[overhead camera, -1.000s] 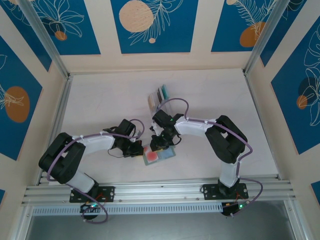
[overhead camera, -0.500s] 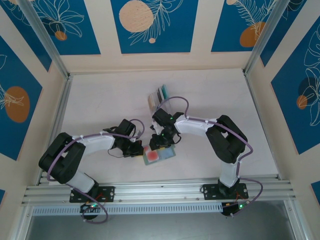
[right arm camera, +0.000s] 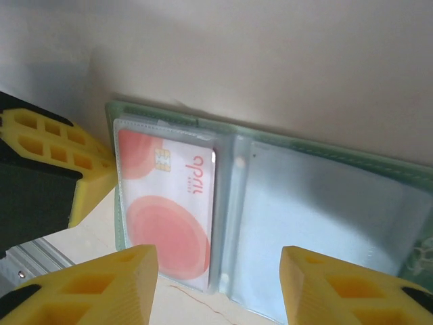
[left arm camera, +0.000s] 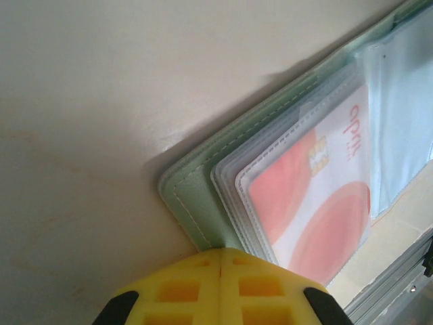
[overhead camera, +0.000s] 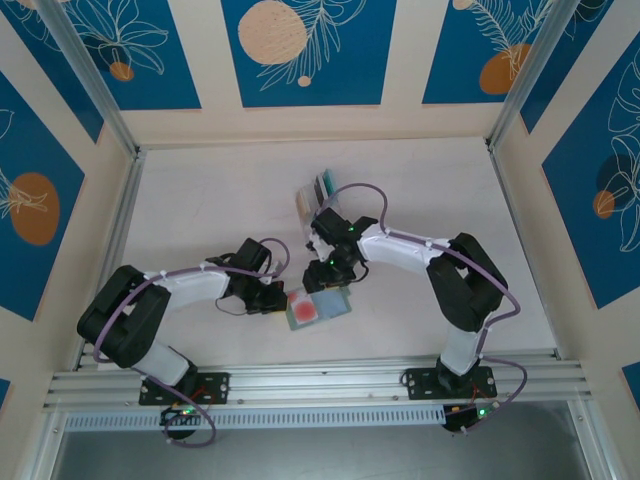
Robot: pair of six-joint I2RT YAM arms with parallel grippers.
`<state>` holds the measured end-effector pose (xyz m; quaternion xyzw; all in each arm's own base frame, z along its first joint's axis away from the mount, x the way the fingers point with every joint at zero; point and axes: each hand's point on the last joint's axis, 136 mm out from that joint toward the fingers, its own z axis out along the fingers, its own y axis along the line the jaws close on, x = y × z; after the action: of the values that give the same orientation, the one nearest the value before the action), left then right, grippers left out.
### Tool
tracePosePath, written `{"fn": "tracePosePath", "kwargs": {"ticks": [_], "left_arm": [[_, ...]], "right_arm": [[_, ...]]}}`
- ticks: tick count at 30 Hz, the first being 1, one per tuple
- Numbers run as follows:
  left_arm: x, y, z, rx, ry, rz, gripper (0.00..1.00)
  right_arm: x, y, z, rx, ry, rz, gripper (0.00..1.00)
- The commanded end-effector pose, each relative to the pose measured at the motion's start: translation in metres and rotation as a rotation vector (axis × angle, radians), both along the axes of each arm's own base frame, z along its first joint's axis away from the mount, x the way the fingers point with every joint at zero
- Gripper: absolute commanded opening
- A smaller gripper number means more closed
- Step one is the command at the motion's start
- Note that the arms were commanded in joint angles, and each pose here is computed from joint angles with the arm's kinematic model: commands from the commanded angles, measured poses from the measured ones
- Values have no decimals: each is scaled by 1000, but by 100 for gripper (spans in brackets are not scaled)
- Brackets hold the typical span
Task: Put the credit cards into the card holder
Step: Insert the credit card into the card slot, then flip over the card slot in the card holder.
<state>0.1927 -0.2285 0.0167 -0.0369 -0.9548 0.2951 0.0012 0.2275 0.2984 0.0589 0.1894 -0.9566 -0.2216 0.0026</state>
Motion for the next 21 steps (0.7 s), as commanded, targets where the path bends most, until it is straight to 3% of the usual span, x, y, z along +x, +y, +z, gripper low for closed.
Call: {"fn": "tracePosePath", "kwargs": {"ticks": [1,5,13,21], "left_arm": [[-3,1,-8,33,-12,-32,0],[-3,0,-7,31,-17,-35,0],[-1,0,-5,37,-23,-37,0],[-3,2,-6,41,-18,-37,0]], "right_arm": [[8,-7,17,3,-41,6,52],[15,-16,17,-23,-66,-5,51],[26,-31,3,-125,-109,3,35],[27,-28,-8,-147,-104,18,35]]}}
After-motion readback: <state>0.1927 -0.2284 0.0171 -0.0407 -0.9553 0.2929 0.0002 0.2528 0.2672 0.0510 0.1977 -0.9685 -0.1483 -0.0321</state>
